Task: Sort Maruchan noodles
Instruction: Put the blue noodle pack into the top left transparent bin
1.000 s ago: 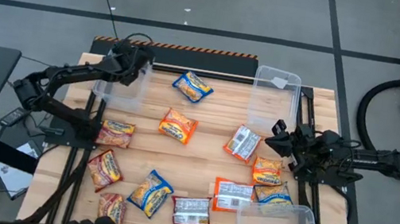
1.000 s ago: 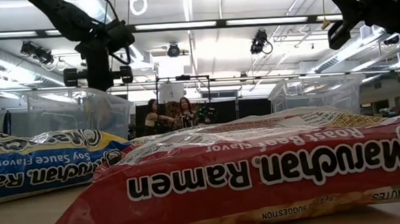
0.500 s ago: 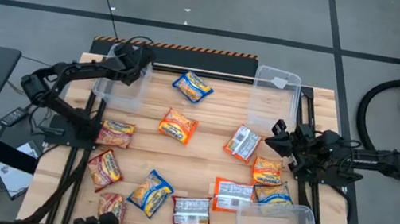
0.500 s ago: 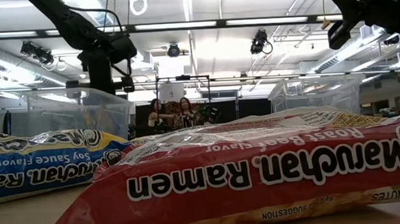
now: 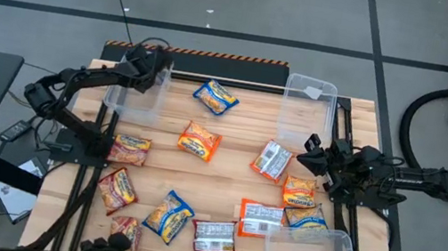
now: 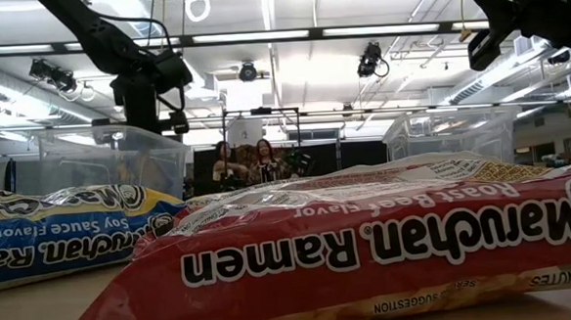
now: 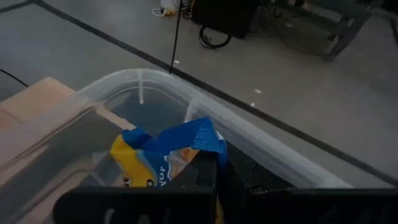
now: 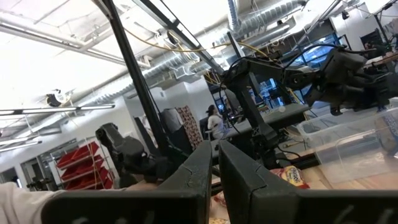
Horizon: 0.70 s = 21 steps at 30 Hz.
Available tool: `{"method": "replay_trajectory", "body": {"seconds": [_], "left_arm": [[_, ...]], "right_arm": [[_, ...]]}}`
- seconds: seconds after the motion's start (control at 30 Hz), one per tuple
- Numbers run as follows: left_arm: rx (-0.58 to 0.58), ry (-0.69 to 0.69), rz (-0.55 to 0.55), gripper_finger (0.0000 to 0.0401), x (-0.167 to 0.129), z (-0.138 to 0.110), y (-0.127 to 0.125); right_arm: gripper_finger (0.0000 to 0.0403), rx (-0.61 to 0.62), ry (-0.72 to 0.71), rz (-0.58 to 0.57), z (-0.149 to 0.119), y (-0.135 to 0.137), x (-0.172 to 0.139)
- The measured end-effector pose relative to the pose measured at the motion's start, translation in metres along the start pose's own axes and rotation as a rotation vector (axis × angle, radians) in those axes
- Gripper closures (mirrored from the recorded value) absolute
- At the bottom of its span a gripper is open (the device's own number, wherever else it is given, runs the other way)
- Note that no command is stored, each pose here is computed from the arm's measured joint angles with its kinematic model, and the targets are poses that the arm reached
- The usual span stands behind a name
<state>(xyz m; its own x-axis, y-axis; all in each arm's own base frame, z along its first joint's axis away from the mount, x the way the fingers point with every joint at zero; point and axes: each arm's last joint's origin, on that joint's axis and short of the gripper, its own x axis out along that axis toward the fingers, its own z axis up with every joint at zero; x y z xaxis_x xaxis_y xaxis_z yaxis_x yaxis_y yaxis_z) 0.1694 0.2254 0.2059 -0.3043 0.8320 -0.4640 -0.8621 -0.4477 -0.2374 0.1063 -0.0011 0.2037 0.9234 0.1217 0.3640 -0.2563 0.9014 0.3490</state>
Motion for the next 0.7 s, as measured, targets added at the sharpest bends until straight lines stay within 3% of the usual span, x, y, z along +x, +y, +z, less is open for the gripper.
{"method": "replay_trajectory", "body": {"seconds": [0.4,0.7], "left_arm": [[0.002,-0.089,-0.004,0.0388,-0.0004,0.0062,-0.0053],[0.013,-0.055,0.04,0.0387,0.0027,-0.0016,-0.0003]], "right_arm": [[0.0366,0.0,0.0,0.0,0.0,0.0,0.0],[0.0367,-0.001,0.0,0.0,0.0,0.0,0.0]]}}
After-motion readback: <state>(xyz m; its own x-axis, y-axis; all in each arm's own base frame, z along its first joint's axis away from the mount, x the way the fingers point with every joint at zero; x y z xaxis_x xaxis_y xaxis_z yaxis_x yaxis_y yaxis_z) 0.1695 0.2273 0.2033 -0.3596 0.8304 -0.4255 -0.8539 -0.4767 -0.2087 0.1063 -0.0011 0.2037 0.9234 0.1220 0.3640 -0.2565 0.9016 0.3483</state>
